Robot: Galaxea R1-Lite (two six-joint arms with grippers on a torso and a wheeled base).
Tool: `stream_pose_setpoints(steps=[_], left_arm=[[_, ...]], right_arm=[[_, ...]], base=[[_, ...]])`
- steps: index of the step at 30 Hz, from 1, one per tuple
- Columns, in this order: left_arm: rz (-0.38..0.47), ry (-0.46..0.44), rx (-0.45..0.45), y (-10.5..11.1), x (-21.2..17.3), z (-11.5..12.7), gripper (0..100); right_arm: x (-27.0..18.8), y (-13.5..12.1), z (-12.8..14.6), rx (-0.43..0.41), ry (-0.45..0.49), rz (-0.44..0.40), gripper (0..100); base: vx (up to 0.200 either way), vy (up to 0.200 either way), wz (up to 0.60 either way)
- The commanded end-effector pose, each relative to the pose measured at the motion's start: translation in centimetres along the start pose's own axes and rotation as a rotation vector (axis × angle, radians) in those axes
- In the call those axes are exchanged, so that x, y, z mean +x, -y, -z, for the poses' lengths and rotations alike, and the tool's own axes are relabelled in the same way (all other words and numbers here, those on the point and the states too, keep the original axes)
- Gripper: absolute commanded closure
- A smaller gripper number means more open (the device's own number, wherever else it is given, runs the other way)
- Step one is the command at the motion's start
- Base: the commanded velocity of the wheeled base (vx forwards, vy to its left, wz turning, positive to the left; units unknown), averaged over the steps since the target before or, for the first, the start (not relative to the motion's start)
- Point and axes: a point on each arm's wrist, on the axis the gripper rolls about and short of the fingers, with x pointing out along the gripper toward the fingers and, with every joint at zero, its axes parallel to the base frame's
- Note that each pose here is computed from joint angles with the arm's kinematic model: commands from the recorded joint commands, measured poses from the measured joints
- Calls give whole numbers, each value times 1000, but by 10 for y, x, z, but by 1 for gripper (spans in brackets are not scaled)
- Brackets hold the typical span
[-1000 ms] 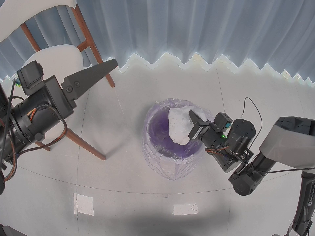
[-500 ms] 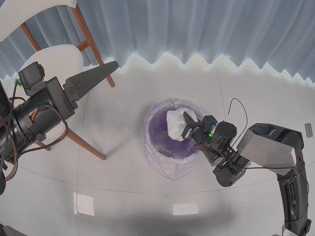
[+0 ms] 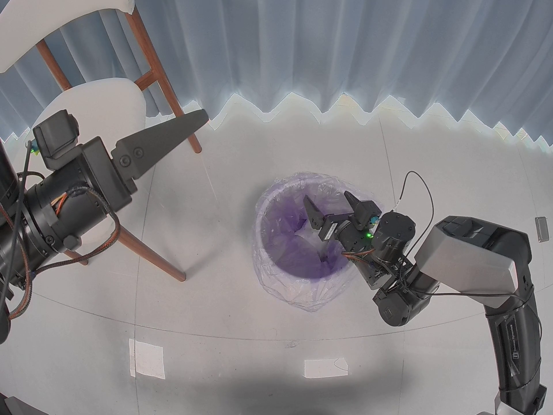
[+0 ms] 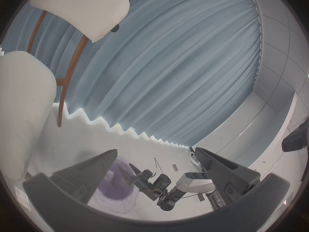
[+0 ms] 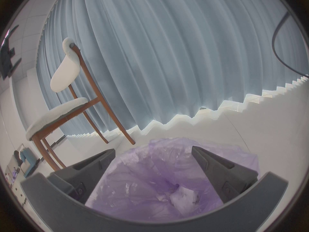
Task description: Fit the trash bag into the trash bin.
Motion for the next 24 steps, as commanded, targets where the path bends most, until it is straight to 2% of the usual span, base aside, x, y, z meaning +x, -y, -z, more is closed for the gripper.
stream_pose_setpoints(steps=[1,3,4,7,9,10,12,15,17,18,21,23,24], left_arm=[[-1,4,17,0,0,-1,0],[-7,-2,63,-1,0,1,0],[-9,-5,74,-2,-1,2,0],[-39,21,184,-2,-6,1,0],[-57,51,223,0,-10,-2,0],[-120,120,284,7,-23,-10,0],[-171,174,345,14,-38,-19,0],[-245,105,452,13,-64,-12,0],[-339,82,479,12,-94,-9,0],[-363,74,478,12,-100,-8,0],[-551,3,481,16,-147,6,0],[-605,-25,518,25,-178,21,0],[-615,-40,535,29,-195,33,0]], right_arm=[[-13,-9,-58,38,91,-19,0],[-30,-13,-94,48,131,-26,0],[-34,-14,-101,49,139,-27,0],[-79,-12,-149,41,167,-21,0],[-99,-9,-162,37,170,-12,0],[-140,-6,-183,22,174,-6,0],[-194,-3,-197,-25,165,-2,0],[-264,8,-191,-147,30,53,0],[-302,22,-183,-185,-45,161,0],[-308,24,-182,-189,-55,181,0],[-347,32,-183,-190,-86,308,0],[-375,30,-182,-198,-61,340,0],[-386,30,-177,-203,-90,362,0]], base=[[0,0,0],[0,0,0],[0,0,0],[0,0,0],[0,0,0],[0,0,0],[0,0,0],[0,0,0],[0,0,0],[0,0,0],[0,0,0],[0,0,0],[0,0,0]])
